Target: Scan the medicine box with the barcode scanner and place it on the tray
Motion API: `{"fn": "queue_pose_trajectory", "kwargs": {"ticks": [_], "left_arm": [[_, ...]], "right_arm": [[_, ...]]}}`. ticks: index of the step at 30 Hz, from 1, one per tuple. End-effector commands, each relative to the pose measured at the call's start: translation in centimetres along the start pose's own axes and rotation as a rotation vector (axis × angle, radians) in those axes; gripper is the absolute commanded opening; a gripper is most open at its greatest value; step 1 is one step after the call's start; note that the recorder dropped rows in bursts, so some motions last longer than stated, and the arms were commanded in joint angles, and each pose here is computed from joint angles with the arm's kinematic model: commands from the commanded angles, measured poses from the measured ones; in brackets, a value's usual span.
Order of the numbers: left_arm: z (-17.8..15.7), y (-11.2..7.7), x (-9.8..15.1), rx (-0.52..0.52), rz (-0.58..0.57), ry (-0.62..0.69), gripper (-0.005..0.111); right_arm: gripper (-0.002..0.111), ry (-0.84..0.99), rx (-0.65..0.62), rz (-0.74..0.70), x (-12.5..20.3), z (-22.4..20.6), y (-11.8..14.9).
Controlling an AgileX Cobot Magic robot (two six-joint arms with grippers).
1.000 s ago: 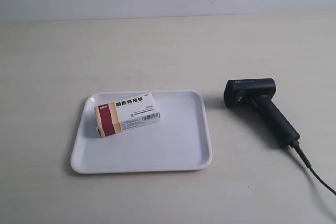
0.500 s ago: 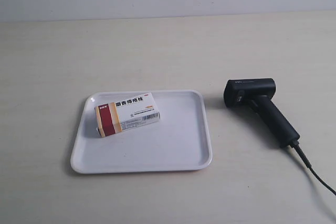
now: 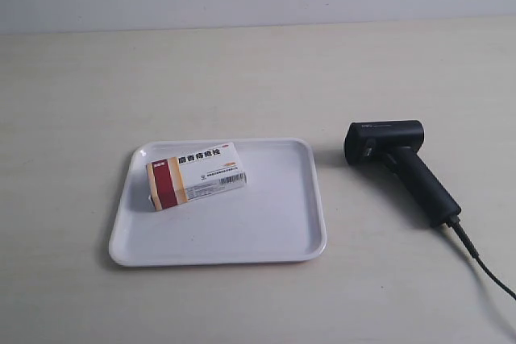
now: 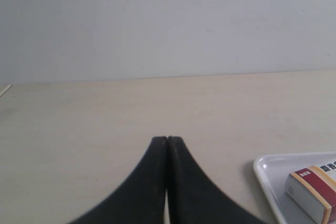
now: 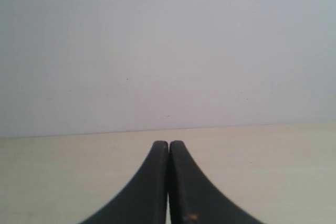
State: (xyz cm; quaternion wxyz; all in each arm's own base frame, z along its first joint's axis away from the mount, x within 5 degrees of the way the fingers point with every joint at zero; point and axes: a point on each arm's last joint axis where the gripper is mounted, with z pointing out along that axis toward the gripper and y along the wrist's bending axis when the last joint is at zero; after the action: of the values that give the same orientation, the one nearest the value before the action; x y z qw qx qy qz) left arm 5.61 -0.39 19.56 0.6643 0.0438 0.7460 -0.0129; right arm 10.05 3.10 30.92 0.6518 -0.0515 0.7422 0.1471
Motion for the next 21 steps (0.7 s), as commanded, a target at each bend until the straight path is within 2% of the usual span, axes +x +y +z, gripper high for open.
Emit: {"fn": "queue_pose_trajectory", "kwargs": {"ticks": [1,5,9,13,16,21], "left_arm": [[0.0,0.0,0.1,-0.003,-0.011,0.0,0.001],[0.0,0.0,0.1,-0.003,-0.011,0.0,0.001],[0.0,0.0,0.1,-0.003,-0.011,0.0,0.001],[0.0,0.0,0.1,-0.003,-0.011,0.0,0.001],[0.0,0.0,0.1,-0.003,-0.011,0.0,0.001],[0.0,0.0,0.1,-0.003,-0.011,0.0,0.001]], "right_arm": [[0.0,-0.002,0.001,0.007,0.1,0.0,0.0],[0.0,-0.012,-0.013,0.033,0.9,-0.3,-0.1],[0.0,-0.034,-0.066,0.204,4.8,-0.9,-0.3],[0.0,-0.014,-0.06,0.016,8.9,-1.8,-1.0],[0.0,-0.003,-0.058,0.01,11.0,-2.2,-1.4],[0.0,0.02,-0.06,-0.031,11.4,-2.8,-1.4]]}}
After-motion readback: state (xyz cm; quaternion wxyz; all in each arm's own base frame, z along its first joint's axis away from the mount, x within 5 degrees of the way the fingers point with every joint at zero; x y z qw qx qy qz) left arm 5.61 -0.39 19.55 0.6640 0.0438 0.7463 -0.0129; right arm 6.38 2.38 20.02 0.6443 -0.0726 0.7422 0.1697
